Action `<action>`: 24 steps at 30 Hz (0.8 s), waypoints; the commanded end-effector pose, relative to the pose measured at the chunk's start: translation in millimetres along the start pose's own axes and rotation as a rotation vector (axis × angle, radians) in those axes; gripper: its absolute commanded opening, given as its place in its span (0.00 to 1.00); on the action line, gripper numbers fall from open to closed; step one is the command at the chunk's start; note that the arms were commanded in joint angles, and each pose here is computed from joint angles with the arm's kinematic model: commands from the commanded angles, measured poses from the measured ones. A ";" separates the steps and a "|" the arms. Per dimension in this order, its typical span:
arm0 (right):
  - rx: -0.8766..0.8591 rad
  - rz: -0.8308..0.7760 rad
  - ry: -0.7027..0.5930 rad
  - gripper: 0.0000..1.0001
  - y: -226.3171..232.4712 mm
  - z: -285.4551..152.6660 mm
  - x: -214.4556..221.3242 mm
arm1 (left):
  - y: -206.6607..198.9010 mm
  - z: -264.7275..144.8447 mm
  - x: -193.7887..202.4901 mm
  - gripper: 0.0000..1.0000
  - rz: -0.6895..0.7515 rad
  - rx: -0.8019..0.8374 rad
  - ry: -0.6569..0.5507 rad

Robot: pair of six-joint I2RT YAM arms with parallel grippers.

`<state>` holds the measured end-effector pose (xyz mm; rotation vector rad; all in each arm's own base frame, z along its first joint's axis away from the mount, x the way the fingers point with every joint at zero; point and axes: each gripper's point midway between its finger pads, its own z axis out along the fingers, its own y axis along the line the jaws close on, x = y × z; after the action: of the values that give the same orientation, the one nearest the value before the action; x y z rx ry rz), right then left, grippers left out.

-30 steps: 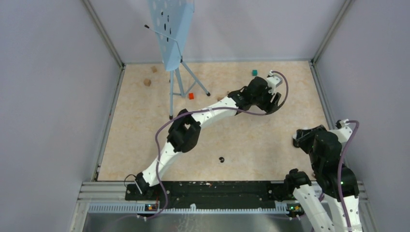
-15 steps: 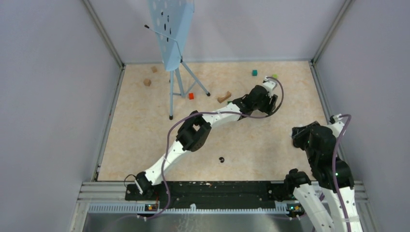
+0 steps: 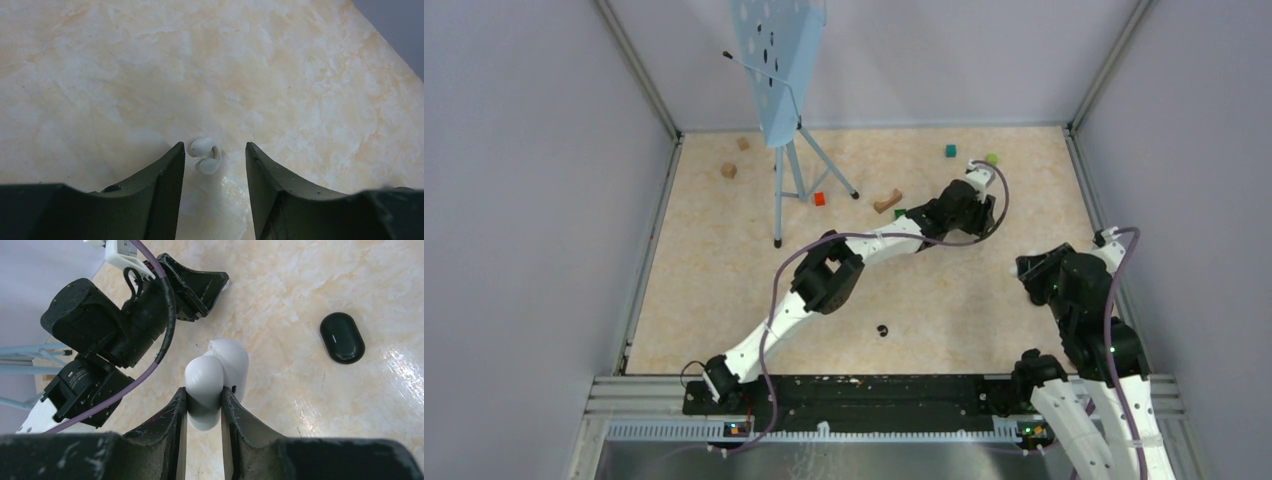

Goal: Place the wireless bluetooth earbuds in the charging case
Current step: Pick up the right earbud from the center of the board.

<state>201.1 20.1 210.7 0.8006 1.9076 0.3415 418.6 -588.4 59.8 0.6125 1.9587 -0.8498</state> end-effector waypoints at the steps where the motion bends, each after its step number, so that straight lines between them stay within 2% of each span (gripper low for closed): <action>1: -0.036 0.020 -0.039 0.00 9.8 1.9 -9.9 | -5.3 7.6 -7.3 0.53 -0.013 0.032 -0.048; 12: -0.019 0.031 -0.117 0.00 5.5 -20.3 -31.7 | -6.8 12.4 0.1 0.48 -0.065 0.050 -0.044; 21: -0.013 0.033 -0.145 0.00 0.0 -31.2 -37.0 | -9.3 8.5 -3.3 0.31 -0.100 0.054 -0.056; 24: -0.016 0.036 -0.146 0.00 0.1 -31.5 -36.7 | -8.5 3.2 -8.2 0.28 -0.100 0.042 -0.066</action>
<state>187.1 5.7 231.8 0.8210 1.8152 0.3147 415.6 -597.5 43.9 0.5434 1.9748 -0.9431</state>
